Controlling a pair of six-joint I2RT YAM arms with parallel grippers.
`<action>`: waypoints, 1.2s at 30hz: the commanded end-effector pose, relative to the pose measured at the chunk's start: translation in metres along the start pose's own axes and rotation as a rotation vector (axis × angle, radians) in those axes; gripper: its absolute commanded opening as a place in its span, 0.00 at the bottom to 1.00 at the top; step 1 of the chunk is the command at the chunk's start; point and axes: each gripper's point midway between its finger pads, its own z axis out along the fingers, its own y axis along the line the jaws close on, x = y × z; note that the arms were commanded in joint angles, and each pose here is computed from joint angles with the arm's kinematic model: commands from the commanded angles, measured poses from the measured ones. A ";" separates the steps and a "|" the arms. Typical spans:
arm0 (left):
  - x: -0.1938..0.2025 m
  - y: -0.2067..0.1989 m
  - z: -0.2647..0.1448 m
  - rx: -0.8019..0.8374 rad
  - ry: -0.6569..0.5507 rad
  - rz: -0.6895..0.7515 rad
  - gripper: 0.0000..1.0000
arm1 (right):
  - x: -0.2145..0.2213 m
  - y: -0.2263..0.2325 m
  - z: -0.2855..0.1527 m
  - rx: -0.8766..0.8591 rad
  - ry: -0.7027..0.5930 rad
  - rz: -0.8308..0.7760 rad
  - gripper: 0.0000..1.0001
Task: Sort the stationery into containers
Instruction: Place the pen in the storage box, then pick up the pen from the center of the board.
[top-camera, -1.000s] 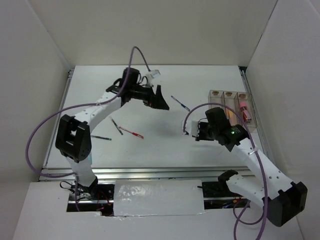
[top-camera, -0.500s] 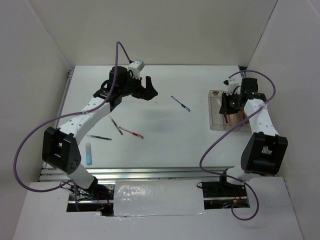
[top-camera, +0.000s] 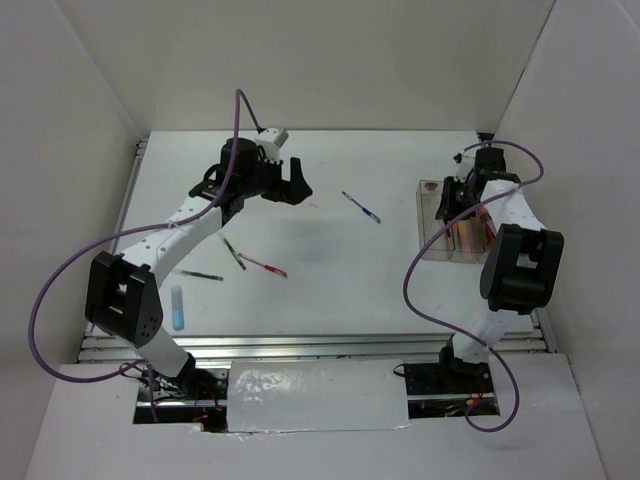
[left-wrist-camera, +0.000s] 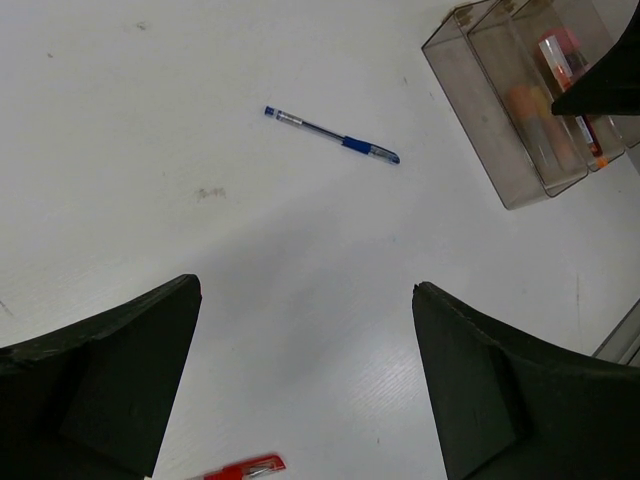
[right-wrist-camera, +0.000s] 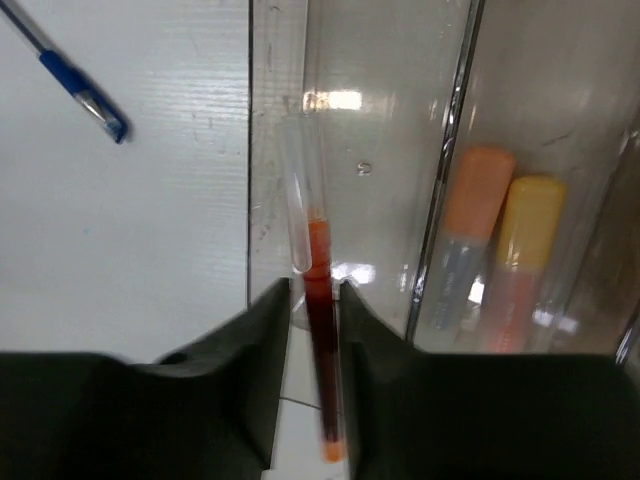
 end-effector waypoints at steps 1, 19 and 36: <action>-0.013 0.001 -0.005 -0.003 -0.050 0.040 0.99 | -0.032 0.001 -0.001 0.038 -0.081 -0.025 0.38; -0.003 -0.006 -0.010 0.101 -0.027 0.022 0.98 | -0.068 0.147 -0.005 -0.173 -0.104 -0.421 0.38; 0.007 0.003 -0.027 0.182 -0.002 -0.013 0.97 | -0.038 0.182 0.125 -0.140 0.131 -0.547 0.44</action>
